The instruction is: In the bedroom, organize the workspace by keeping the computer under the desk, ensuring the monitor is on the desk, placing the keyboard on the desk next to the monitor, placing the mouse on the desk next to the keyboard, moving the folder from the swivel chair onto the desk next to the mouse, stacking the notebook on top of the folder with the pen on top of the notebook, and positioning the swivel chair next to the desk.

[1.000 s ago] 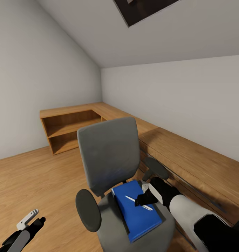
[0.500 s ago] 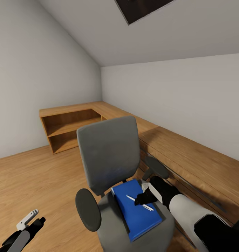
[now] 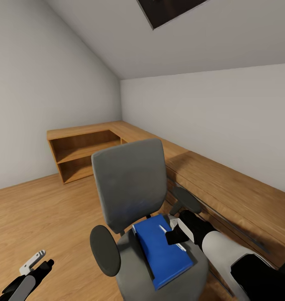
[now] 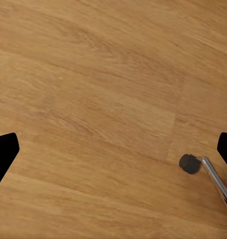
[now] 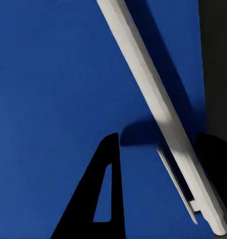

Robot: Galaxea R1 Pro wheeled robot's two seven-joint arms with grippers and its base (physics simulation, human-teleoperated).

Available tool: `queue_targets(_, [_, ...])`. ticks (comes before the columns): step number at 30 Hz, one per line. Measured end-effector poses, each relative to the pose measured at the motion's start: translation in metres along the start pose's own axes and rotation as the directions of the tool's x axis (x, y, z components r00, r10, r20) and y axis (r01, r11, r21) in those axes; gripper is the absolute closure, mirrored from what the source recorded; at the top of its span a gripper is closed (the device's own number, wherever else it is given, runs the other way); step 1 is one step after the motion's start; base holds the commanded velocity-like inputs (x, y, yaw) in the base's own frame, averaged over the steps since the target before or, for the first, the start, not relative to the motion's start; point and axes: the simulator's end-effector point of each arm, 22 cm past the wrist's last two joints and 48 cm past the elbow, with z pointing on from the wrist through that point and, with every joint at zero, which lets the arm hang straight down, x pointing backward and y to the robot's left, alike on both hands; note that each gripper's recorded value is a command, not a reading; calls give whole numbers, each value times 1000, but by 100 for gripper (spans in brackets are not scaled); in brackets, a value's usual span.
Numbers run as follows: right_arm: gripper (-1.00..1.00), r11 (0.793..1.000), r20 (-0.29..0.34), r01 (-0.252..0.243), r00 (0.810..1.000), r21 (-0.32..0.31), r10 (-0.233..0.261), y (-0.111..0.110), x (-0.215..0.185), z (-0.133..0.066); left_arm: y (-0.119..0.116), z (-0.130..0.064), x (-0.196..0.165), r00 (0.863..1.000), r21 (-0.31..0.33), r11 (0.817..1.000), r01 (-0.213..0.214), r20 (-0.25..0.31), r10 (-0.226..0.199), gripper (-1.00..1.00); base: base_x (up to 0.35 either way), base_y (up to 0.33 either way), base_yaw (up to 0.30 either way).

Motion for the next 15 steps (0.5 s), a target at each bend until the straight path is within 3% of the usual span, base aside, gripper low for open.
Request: queue_targets(15, [100,1000,1,4,1000,4,-4,-1,0,0,0,0,0,1000,0,1000,2,-2,-2,-100,0,0,0])
